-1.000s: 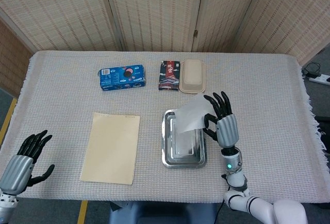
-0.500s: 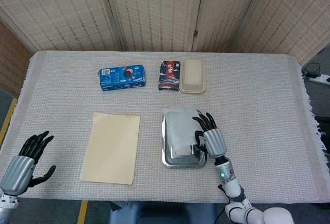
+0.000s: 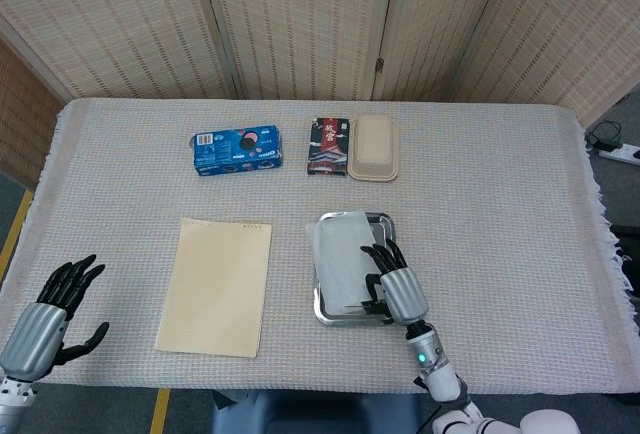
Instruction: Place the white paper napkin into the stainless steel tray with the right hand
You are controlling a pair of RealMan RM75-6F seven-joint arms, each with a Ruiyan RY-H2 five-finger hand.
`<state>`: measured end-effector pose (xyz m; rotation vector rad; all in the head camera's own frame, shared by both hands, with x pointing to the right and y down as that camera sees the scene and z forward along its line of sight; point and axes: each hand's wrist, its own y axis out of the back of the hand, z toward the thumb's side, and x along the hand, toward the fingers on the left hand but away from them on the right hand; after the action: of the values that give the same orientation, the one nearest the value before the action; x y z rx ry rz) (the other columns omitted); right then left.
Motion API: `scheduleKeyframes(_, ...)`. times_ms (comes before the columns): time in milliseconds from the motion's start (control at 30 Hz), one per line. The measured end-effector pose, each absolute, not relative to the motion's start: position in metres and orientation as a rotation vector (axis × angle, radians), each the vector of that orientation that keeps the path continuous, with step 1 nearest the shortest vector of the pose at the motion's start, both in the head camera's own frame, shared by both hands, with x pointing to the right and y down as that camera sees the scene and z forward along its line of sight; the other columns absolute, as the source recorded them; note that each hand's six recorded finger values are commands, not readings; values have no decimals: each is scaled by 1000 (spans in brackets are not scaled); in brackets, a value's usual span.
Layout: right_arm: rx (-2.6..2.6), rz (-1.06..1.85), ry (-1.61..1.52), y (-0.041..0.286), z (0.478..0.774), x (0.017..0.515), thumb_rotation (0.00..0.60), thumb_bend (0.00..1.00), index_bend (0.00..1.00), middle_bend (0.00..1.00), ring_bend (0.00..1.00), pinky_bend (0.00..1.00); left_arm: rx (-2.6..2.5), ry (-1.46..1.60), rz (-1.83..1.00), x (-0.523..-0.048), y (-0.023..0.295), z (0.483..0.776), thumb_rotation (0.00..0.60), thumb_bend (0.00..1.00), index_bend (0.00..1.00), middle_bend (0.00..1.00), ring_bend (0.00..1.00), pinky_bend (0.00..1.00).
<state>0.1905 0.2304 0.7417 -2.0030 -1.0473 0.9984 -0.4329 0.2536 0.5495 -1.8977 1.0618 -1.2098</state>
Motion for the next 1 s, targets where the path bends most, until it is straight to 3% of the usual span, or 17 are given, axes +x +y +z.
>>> scheduleKeyframes(233, -1965, 1059, -1037, 243, 734, 195, 600, 577, 467, 87, 177, 0, -1920, 1059, -1198, -431, 255, 548, 600, 419, 0, 0, 0, 0)
scheduleKeyframes(467, -1978, 1128, -1008, 248, 732, 192, 600, 577, 181, 0, 93, 0, -1938, 1072, -1169, -429, 256, 542, 600, 419, 0, 0, 0, 0)
scheduleKeyframes(700, -2001, 1163, -942, 245, 724, 188, 600, 577, 69, 0, 44, 0, -1942, 1072, -1159, -429, 257, 541, 600, 419, 0, 0, 0, 0)
scheduleKeyframes(1000, -2045, 1219, -885, 234, 713, 194, 600, 573, 2, 0, 0, 0, -1940, 1069, -1156, -428, 257, 541, 600, 419, 0, 0, 0, 0)
